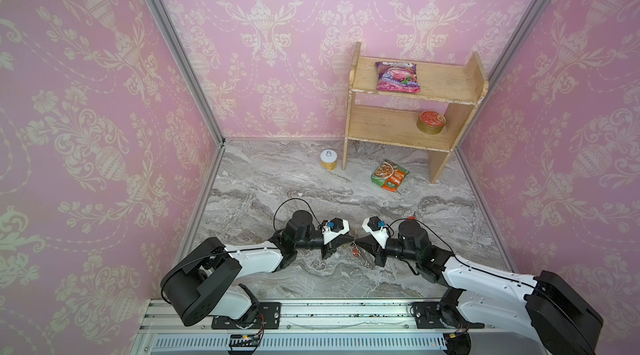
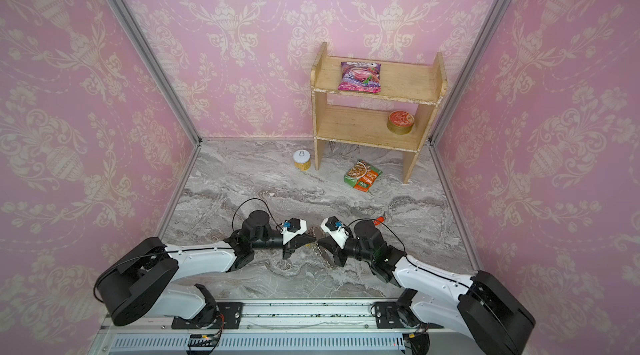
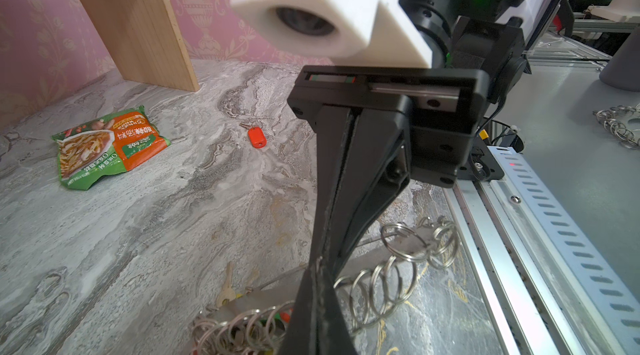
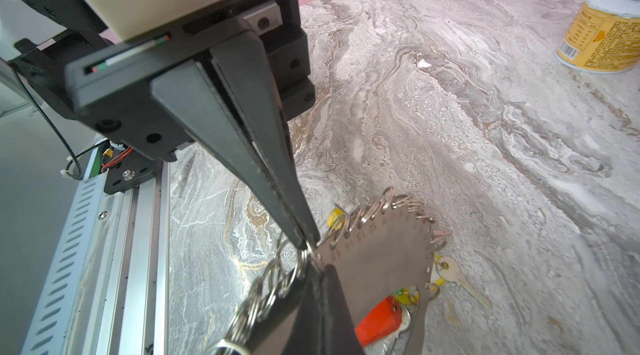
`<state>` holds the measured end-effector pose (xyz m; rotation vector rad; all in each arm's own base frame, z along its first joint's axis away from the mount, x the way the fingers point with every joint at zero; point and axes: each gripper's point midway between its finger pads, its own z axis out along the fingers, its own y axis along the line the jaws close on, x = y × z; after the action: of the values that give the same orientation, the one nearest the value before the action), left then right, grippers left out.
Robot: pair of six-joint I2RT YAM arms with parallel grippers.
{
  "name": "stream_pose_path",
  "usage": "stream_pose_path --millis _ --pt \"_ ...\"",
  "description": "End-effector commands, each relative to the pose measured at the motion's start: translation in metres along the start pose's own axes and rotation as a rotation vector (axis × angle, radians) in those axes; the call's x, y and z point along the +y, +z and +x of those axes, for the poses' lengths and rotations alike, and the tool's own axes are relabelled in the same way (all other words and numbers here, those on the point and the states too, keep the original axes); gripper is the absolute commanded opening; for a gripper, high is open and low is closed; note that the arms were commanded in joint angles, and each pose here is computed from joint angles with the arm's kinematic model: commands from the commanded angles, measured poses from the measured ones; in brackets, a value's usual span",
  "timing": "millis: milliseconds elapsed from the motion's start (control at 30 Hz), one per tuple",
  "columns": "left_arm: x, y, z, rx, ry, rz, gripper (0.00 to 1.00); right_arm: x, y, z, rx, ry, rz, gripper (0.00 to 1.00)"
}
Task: Put the keys on the keyring
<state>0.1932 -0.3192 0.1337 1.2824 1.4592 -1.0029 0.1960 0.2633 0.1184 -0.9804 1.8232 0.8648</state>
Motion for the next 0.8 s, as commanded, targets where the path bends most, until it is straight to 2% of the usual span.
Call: stream_pose_path --millis 0,33,167,233,433,567,767 --pt "-0.002 0.001 -0.003 -0.016 -0.025 0.016 0.0 0.002 -0.002 -0.02 -0.034 -0.047 -0.006 0.0" --pt "-0.001 0.001 -0.002 -0.012 -0.031 0.012 0.04 0.001 -0.003 -0.017 -0.02 -0.05 0.005 0.0" --pt "0.0 -0.001 0.001 0.014 -0.052 -0.005 0.28 -0.008 -0.009 -0.01 0.034 -0.075 0.07 0.0" --pt "0.0 -0.003 0.004 0.035 -0.061 -0.016 0.35 -0.012 -0.012 -0.007 0.064 -0.092 0.099 0.0" --pt "0.003 -0.011 0.006 0.076 -0.072 -0.063 0.4 -0.026 -0.016 0.006 0.172 -0.167 0.221 0.0" --pt "0.004 -0.011 0.008 0.09 -0.072 -0.068 0.41 -0.035 -0.015 0.007 0.181 -0.176 0.298 0.0" --pt "0.008 -0.002 0.018 0.117 -0.085 -0.056 0.41 -0.033 -0.01 0.009 0.203 -0.199 0.292 0.0"
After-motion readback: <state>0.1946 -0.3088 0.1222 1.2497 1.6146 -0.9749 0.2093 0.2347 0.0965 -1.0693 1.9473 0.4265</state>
